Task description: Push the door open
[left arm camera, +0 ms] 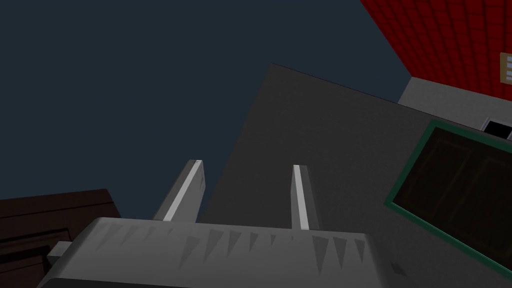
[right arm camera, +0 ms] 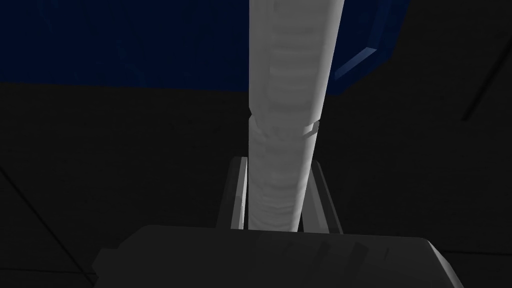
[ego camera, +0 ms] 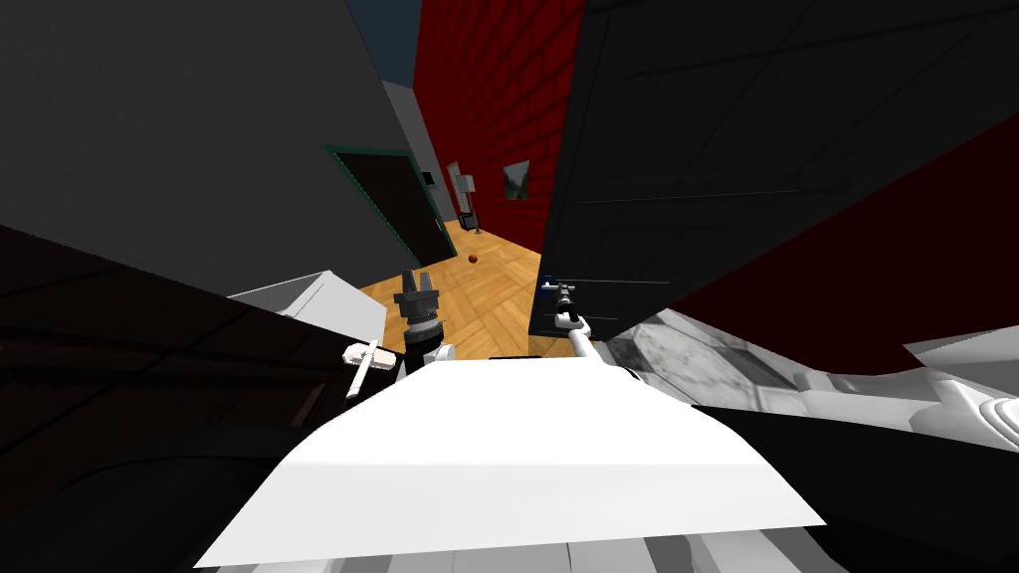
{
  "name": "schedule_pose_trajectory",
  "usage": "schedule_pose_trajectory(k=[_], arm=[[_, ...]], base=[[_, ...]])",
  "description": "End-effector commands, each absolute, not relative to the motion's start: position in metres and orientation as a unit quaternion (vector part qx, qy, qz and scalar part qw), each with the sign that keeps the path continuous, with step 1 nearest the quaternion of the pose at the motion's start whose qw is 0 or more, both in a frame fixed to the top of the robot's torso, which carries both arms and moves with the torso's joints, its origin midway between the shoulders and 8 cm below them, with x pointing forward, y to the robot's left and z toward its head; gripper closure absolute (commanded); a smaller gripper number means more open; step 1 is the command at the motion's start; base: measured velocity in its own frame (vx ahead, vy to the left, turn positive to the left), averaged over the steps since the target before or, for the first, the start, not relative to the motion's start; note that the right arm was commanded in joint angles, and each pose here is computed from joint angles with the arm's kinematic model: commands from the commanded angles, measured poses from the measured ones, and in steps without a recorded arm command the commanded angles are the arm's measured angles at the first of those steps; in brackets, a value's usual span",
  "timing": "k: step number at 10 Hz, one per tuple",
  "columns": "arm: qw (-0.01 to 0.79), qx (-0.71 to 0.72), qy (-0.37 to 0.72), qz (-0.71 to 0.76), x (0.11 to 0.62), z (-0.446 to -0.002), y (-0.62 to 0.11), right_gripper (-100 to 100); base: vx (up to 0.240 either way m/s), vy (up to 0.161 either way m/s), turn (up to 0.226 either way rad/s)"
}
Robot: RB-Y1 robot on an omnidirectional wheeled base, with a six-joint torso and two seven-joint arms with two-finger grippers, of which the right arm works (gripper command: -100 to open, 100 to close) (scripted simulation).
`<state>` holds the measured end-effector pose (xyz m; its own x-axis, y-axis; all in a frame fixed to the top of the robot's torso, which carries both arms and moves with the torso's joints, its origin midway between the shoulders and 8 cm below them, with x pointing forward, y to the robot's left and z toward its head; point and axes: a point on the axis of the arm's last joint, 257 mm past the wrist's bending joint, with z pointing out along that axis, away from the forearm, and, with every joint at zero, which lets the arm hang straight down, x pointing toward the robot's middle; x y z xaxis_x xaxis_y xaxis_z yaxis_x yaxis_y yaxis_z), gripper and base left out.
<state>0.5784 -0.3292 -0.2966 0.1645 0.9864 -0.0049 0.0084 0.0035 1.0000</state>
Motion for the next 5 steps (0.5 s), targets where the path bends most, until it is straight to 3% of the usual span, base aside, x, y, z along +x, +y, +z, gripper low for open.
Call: schedule_pose_trajectory(k=[1,2,5], arm=[[0.539,0.541,0.460,0.454,0.578,-0.297,-0.329,100],[0.544,0.544,0.455,0.449,0.577,-0.295,-0.340,100],[0.550,0.550,0.446,0.442,0.574,-0.295,-0.355,100]], base=[[0.072,0.025,-0.047],[0.120,0.006,-0.062],[0.175,0.089,-0.065]])
